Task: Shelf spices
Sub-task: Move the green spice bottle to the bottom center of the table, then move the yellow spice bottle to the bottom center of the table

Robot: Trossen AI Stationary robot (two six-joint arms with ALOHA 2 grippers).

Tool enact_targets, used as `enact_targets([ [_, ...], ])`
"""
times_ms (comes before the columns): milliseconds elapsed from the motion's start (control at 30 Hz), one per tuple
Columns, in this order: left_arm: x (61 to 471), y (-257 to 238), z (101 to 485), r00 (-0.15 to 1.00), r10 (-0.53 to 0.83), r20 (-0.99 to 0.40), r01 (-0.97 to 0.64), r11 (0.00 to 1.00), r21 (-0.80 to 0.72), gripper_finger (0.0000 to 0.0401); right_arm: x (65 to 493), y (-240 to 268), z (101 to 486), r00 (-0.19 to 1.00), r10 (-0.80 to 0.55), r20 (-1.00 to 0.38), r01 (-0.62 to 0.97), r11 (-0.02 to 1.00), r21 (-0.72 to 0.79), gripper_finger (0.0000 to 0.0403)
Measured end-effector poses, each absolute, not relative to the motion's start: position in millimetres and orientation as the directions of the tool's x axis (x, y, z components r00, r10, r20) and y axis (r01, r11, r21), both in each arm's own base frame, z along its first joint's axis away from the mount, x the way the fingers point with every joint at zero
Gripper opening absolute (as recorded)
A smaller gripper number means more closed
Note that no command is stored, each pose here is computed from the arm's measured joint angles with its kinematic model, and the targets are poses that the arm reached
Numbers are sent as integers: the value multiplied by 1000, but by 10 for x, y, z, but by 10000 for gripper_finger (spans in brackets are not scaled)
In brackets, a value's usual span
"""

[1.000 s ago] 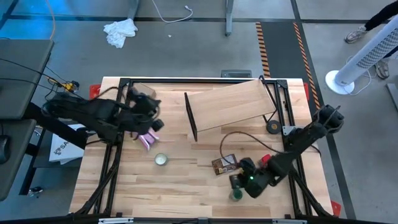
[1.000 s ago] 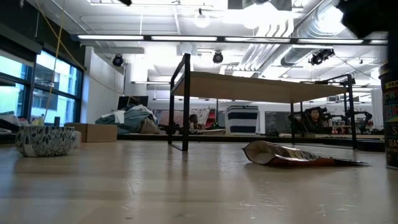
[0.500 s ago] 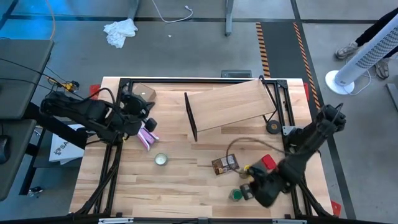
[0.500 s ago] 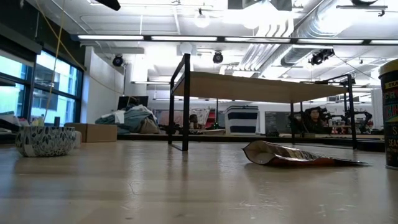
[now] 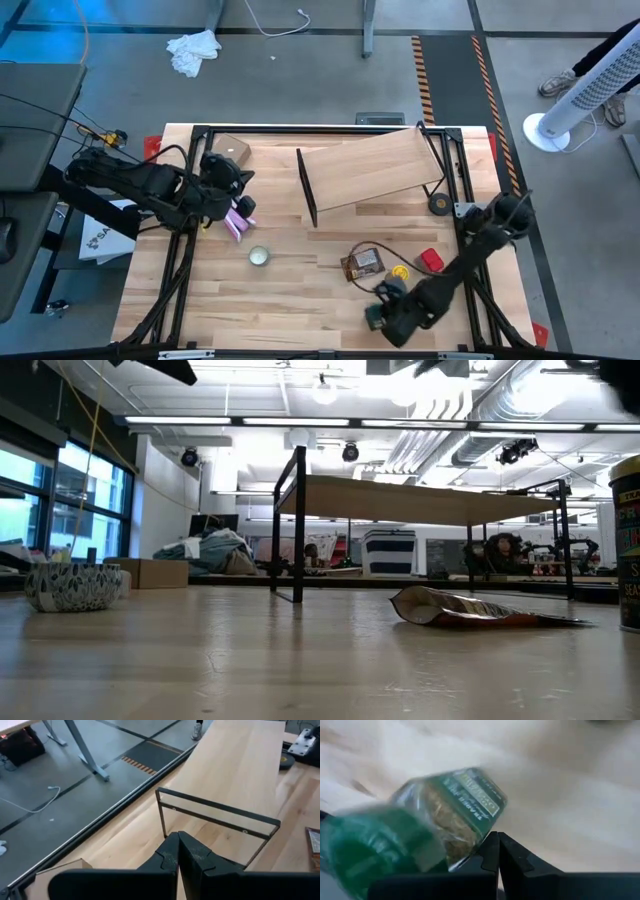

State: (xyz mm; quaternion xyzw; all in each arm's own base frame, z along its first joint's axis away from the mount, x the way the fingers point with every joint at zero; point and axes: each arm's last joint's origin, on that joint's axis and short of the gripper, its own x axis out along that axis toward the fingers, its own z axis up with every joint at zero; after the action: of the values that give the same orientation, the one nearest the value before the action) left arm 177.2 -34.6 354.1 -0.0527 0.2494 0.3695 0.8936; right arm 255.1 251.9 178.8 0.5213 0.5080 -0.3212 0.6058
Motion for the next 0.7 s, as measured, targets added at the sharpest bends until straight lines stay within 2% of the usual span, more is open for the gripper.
enact_targets([
  [233,1776,-360,3531,617,591,-520,-651,755,85,0,3047,2121,1836,459,80,-885,839,290,461,0],
  [367,1776,-361,3531,618,589,-521,-646,758,91,0,3340,1819,1886,548,69,-834,771,345,535,0],
  [600,1776,-362,3530,619,584,-525,-643,761,89,0,3536,1500,2217,595,64,-801,686,479,547,0],
  [700,1776,-362,3531,619,585,-525,-643,760,89,0,3463,1506,2429,558,62,-828,677,543,497,0],
])
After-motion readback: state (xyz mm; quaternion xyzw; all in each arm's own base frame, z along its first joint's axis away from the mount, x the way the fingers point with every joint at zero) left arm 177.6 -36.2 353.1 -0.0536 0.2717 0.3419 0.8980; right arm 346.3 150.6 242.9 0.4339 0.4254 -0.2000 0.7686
